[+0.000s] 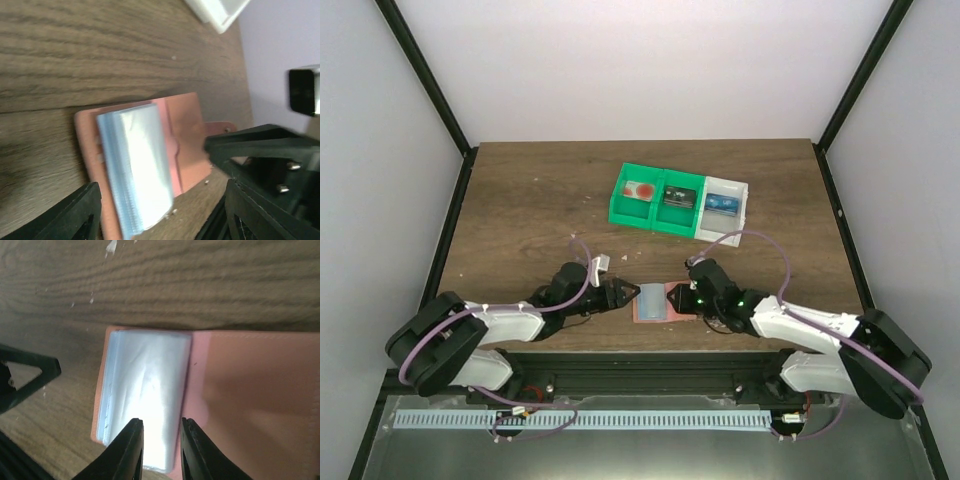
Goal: Take the credit cards out of the card holder
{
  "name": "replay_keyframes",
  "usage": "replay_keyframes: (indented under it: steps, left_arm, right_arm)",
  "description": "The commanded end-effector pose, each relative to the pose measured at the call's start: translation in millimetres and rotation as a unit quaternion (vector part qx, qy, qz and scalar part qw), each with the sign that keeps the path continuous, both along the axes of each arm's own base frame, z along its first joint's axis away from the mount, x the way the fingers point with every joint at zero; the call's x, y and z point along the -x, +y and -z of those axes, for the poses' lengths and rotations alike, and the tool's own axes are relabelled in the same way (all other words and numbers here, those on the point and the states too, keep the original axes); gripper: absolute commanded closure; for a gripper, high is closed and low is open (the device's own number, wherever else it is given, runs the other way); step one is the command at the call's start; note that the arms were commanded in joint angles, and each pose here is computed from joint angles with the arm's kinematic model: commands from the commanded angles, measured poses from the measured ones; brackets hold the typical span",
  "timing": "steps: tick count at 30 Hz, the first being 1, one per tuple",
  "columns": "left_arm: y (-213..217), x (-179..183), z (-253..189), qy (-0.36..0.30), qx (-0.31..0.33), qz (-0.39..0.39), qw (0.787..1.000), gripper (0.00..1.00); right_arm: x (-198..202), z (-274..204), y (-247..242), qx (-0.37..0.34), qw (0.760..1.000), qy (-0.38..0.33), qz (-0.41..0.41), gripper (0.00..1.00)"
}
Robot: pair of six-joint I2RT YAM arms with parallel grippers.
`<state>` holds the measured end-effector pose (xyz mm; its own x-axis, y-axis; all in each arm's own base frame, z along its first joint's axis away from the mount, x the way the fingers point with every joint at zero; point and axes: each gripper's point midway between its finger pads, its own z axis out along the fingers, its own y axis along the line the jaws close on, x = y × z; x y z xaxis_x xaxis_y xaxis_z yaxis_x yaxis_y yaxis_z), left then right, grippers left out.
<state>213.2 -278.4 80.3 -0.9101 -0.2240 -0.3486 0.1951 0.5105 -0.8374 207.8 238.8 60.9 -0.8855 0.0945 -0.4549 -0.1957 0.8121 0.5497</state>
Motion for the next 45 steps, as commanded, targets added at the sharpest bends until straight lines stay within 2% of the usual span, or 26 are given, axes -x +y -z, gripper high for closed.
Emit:
replay_keyframes:
  steps: [1, 7, 13, 23, 32, 37, 41, 45]
  left_arm:
    - [7, 1, 23, 0.019, -0.057, -0.002, 0.998, 0.29]
    - [4, 2, 36, 0.039, -0.062, 0.003, 0.997, 0.27]
    - [-2, 1, 43, 0.059, -0.054, 0.005, 0.997, 0.26]
    - [-22, 2, 25, 0.072, 0.023, 0.020, 0.997, 0.30]
    - [-32, -2, -12, 0.039, 0.070, 0.020, 0.997, 0.36]
    - [-40, 5, -7, 0.042, 0.067, 0.037, 0.996, 0.38]
    - [-42, 10, -14, 0.037, 0.108, 0.047, 0.992, 0.43]
    - [-42, 11, -12, 0.033, 0.098, 0.050, 0.993, 0.45]
  right_arm:
    - [-17, -13, -29, 0.073, 0.995, -0.039, 0.051, 0.76]
    - [-21, -1, -40, 0.110, 0.991, -0.043, 0.062, 0.76]
    - [-21, 33, -48, 0.163, 0.984, -0.014, 0.063, 0.81]
    - [-10, 47, -51, 0.140, 0.988, -0.007, 0.063, 0.82]
    - [-8, 42, -47, 0.116, 0.991, -0.011, 0.059, 0.82]
    - [-6, 39, -49, 0.106, 0.992, -0.018, 0.063, 0.82]
    - [-3, 41, -48, 0.099, 0.993, -0.019, 0.058, 0.82]
    - [-2, 44, -47, 0.099, 0.993, -0.011, 0.054, 0.82]
